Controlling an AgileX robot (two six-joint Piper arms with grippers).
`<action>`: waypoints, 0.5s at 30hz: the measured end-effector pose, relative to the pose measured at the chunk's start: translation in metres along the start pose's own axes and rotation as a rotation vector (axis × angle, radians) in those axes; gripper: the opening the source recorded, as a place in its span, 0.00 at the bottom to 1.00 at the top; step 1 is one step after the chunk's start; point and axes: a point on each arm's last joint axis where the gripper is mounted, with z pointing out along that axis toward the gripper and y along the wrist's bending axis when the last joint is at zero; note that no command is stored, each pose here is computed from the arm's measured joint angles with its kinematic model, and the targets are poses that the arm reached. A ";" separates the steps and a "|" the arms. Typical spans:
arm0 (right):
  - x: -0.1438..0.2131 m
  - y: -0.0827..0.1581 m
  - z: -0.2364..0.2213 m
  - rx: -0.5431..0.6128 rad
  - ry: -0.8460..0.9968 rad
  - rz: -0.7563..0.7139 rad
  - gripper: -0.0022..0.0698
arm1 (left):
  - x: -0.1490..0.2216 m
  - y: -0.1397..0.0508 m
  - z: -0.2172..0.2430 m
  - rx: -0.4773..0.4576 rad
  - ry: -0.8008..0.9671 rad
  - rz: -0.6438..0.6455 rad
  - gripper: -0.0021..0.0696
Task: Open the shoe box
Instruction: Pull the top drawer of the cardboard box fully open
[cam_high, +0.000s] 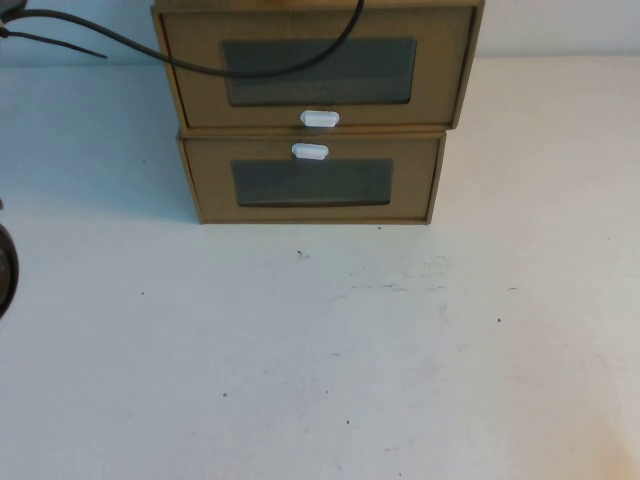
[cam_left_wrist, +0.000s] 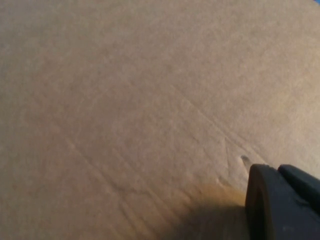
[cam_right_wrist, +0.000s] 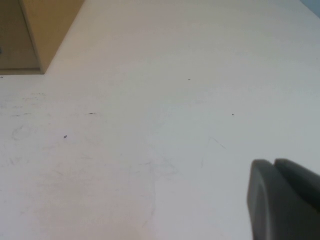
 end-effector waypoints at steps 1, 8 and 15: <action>0.000 0.000 0.000 0.000 0.000 0.000 0.01 | 0.000 0.000 0.000 0.000 0.000 0.000 0.02; 0.000 0.000 0.000 0.000 0.000 0.000 0.01 | -0.001 -0.001 0.000 0.012 -0.006 -0.005 0.02; 0.000 0.000 0.000 0.000 0.000 0.000 0.01 | 0.000 -0.002 0.000 0.017 -0.005 -0.013 0.02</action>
